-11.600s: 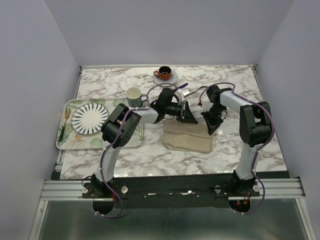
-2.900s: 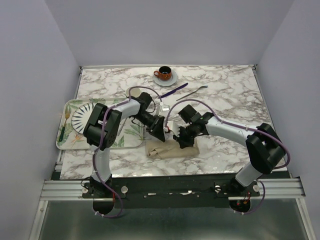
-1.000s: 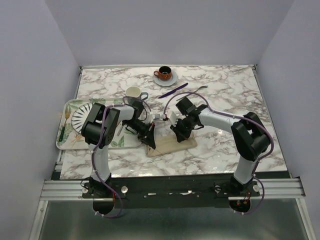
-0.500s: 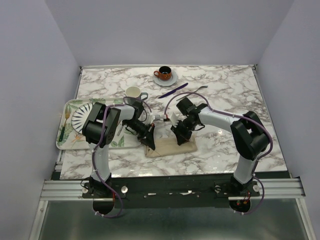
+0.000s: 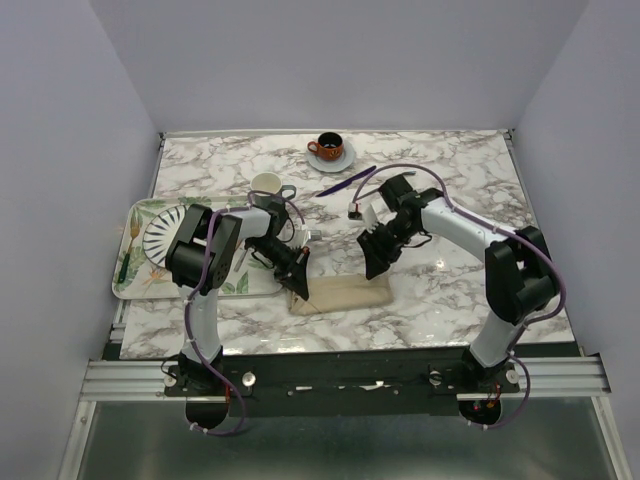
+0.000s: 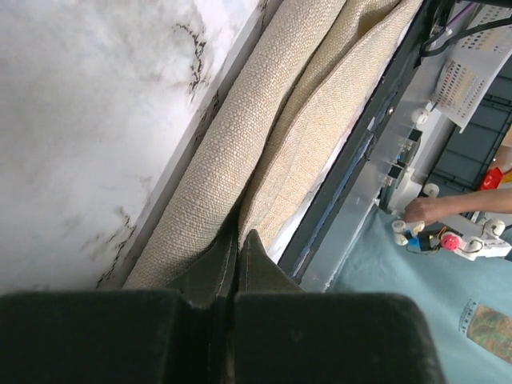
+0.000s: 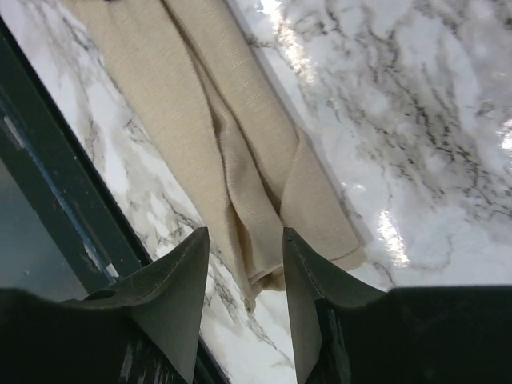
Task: Fold the napkin into a case and place the utensils inside
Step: Fold the 2/3-rectangle-folded napkin at the center of the board.
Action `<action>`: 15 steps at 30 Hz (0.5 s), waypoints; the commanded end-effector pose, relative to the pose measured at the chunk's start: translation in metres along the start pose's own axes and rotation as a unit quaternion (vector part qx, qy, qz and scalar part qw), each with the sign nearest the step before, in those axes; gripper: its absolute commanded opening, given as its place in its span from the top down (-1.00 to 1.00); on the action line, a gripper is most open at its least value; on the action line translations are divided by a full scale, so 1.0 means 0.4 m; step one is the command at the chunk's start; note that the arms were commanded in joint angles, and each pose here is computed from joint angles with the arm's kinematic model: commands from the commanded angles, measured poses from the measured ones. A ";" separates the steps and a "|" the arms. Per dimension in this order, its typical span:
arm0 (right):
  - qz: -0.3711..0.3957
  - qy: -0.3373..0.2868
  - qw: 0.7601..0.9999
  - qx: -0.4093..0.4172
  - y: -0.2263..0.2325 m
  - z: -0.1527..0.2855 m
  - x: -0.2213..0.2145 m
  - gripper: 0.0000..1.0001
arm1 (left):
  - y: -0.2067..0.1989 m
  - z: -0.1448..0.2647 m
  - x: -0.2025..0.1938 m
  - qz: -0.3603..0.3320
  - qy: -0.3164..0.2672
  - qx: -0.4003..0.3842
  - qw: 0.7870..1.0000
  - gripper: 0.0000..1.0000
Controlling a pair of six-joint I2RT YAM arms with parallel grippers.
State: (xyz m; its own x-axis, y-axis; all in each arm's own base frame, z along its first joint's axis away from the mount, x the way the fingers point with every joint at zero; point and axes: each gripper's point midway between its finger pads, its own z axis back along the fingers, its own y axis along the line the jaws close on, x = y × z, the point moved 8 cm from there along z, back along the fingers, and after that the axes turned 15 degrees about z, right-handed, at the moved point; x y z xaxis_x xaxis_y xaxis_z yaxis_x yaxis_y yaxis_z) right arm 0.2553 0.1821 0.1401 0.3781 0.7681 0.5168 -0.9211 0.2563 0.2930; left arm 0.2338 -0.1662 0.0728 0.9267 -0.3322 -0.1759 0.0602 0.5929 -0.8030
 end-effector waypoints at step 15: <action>-0.027 0.059 0.997 0.031 -0.034 -0.104 -0.073 0.45 | 0.024 -0.007 0.019 -0.014 -0.006 0.030 0.999 0.93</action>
State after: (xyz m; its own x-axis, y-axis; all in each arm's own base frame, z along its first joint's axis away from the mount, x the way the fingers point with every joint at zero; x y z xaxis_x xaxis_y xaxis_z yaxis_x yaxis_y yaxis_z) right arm 0.2489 0.1860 0.1058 0.4228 0.7845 0.4536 -0.8796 0.2347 0.4139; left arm 0.2347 -0.1664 0.0726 0.9256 -0.3313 -0.1832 0.0552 0.5968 -0.8005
